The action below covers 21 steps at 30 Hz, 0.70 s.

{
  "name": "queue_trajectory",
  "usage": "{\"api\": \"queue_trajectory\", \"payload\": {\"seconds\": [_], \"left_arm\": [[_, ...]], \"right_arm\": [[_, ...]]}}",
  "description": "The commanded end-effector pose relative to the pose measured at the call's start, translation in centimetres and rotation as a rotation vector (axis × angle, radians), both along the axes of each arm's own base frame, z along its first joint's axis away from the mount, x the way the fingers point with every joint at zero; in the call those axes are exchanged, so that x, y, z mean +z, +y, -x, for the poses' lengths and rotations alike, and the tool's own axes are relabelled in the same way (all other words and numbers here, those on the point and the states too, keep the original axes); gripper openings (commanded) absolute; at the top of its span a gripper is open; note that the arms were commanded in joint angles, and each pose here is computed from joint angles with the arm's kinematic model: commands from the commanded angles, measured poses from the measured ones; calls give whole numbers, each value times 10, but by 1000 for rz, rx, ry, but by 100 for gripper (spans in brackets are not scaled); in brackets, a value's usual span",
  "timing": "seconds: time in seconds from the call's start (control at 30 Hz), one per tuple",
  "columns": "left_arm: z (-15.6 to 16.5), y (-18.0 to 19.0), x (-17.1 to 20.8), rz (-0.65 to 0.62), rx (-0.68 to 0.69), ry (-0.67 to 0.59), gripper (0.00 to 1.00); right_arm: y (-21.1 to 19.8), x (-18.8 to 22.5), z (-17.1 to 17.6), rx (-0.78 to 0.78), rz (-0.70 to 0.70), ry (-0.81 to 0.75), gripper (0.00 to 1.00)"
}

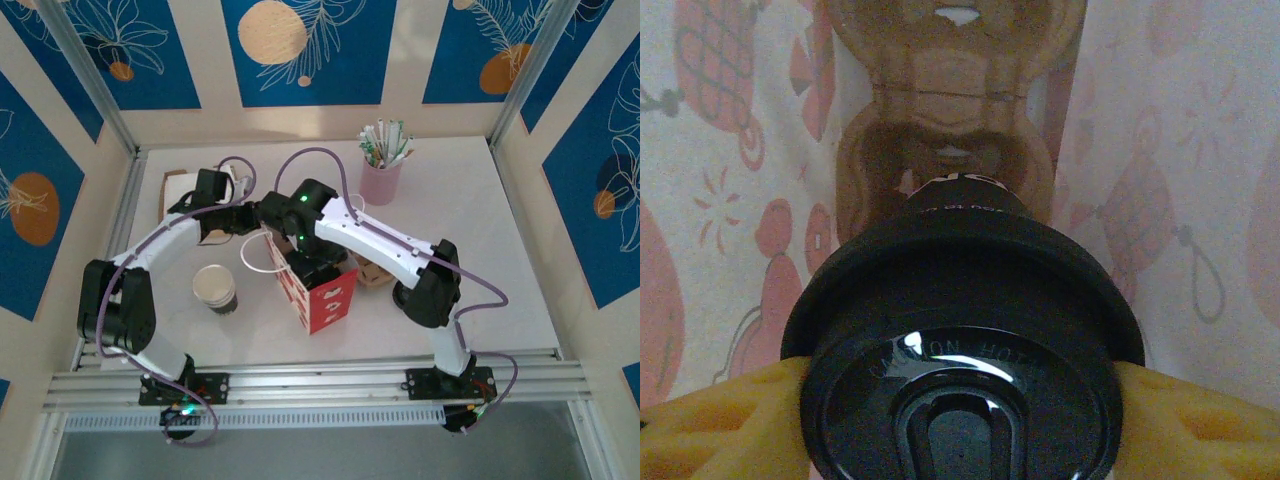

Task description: Pack the takeout coffee

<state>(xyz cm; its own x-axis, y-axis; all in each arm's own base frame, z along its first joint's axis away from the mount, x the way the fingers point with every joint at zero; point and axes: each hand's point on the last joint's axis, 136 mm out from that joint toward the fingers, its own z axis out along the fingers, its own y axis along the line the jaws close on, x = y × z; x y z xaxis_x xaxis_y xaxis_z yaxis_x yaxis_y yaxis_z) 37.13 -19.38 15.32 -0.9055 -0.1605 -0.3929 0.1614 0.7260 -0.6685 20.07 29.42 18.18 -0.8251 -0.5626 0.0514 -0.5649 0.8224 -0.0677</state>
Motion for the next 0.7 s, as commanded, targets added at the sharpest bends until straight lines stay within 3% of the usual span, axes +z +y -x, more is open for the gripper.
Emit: {"api": "queue_trajectory", "payload": {"seconds": [0.0,0.37,0.5,0.67], "left_arm": [[3,0,8,3,0,-26,54],[7,11,26,-5,35,-63,57],[11,24,42,-24,79,-102,68],[25,44,70,-66,143,-172,92]], "right_arm": [[-28,3,18,-29,100,73,66],[-27,12,22,-34,76,72,66],[-28,14,24,-37,58,69,66],[-26,12,24,-31,52,74,66]]}}
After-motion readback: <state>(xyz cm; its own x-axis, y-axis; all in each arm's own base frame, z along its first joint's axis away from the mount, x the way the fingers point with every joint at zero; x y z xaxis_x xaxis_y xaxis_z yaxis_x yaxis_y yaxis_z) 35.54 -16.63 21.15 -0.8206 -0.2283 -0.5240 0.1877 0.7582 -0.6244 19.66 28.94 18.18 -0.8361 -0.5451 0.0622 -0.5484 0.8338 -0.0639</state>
